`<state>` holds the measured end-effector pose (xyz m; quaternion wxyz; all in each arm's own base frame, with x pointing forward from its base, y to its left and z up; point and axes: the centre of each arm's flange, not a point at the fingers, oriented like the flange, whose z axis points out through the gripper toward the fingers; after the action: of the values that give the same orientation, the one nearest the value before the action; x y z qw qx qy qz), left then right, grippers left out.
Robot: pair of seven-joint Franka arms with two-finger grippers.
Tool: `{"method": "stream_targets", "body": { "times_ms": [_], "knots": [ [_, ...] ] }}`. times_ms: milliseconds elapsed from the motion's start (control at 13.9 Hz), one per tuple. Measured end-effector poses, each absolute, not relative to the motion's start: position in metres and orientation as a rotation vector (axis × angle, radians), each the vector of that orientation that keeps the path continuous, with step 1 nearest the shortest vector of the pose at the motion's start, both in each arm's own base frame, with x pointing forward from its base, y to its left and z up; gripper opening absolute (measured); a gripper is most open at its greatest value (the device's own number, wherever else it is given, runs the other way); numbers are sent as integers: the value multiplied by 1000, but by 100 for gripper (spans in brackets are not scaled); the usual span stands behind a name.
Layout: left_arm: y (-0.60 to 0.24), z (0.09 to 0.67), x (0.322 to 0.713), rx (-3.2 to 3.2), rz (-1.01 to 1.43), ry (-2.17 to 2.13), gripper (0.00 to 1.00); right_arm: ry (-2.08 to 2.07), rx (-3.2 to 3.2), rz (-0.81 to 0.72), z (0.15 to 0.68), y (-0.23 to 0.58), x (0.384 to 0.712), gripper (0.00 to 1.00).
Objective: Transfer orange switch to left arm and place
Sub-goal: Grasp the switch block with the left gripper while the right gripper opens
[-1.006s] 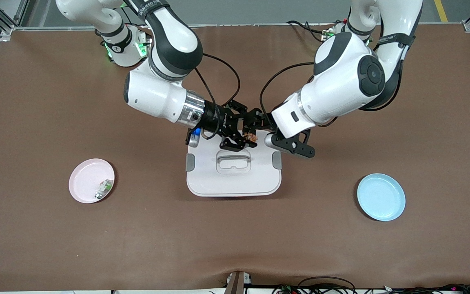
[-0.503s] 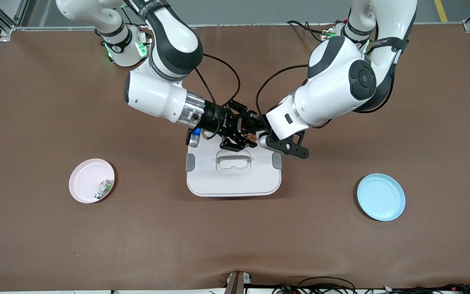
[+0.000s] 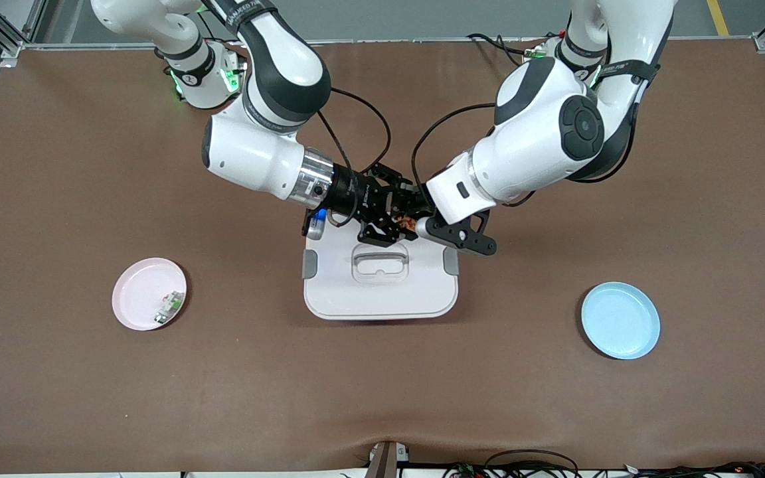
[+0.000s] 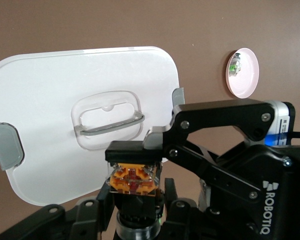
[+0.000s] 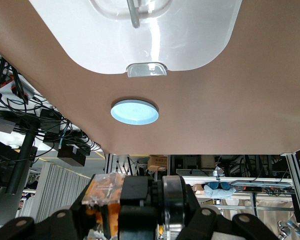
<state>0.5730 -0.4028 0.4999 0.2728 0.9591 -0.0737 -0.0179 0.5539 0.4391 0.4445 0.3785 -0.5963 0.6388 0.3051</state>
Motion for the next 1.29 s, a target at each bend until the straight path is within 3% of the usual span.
{"method": "stream_targets", "body": {
  "times_ms": [719,1006,1293],
  "knots": [
    [-403,499,573,2581,-49,-197,44,1629,-1535,771,445,439,554,73],
    [-404,499,573,2581,-50,-199,44,1628,-1539,770,445,440,554,100],
    [-403,498,574,2582,-50,-196,44,1624,-1567,747,445,437,555,100]
  ]
}}
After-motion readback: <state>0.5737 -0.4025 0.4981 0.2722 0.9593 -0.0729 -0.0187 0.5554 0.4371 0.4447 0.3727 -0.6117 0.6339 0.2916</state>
